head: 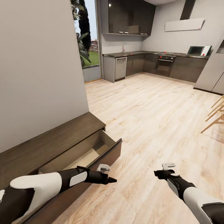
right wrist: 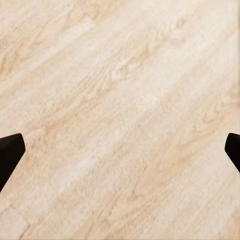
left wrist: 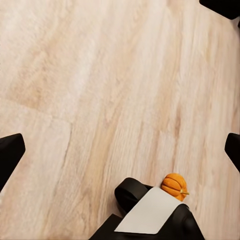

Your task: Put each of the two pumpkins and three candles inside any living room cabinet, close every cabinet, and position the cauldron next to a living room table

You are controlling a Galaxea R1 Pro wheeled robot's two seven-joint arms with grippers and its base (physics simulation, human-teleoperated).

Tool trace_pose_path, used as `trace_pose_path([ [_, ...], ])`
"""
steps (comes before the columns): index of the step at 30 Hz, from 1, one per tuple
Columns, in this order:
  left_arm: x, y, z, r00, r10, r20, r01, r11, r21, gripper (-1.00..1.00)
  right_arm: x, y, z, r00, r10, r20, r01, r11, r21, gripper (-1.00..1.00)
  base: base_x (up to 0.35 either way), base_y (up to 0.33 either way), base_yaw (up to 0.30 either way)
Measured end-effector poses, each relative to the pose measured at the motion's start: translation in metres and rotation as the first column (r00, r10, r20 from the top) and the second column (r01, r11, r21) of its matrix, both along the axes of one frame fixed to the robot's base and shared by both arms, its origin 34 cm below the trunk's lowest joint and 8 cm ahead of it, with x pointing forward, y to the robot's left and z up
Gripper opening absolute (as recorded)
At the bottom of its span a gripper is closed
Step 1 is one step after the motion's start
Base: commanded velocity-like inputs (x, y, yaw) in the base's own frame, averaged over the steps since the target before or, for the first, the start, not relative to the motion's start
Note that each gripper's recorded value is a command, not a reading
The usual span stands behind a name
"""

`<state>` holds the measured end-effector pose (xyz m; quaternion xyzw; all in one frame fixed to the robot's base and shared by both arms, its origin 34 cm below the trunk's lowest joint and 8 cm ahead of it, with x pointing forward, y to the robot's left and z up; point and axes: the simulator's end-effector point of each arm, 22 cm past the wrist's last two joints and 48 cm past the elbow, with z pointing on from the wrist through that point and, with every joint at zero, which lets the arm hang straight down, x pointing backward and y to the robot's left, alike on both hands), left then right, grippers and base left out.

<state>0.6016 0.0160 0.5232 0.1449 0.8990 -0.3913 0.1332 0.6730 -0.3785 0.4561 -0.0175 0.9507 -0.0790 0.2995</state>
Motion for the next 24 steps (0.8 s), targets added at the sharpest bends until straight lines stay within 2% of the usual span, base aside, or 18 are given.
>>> trace_pose_path([
  [7, 0.002, 0.004, 0.000, 1.000, 0.007, 0.003, -0.007, 1.000, 0.003, 1.00, 0.000, 0.001, 0.000, 1.000, 0.001, 0.003, -0.001, 1.000, 0.001, 1.00, 0.000, 0.000, -0.043],
  [16, 0.007, 0.012, 0.001, 1.000, 0.017, 0.014, -0.017, 1.000, 0.015, 1.00, 0.002, 0.000, 0.004, 1.000, 0.000, 0.013, 0.000, 1.000, 0.000, 1.00, 0.000, 0.000, -0.223],
  [24, 0.017, 0.020, 0.003, 0.998, 0.034, 0.050, -0.036, 0.999, 0.031, 1.00, 0.002, -0.003, 0.008, 1.000, -0.007, 0.019, 0.007, 1.000, -0.003, 1.00, 0.000, 0.000, -0.240],
])
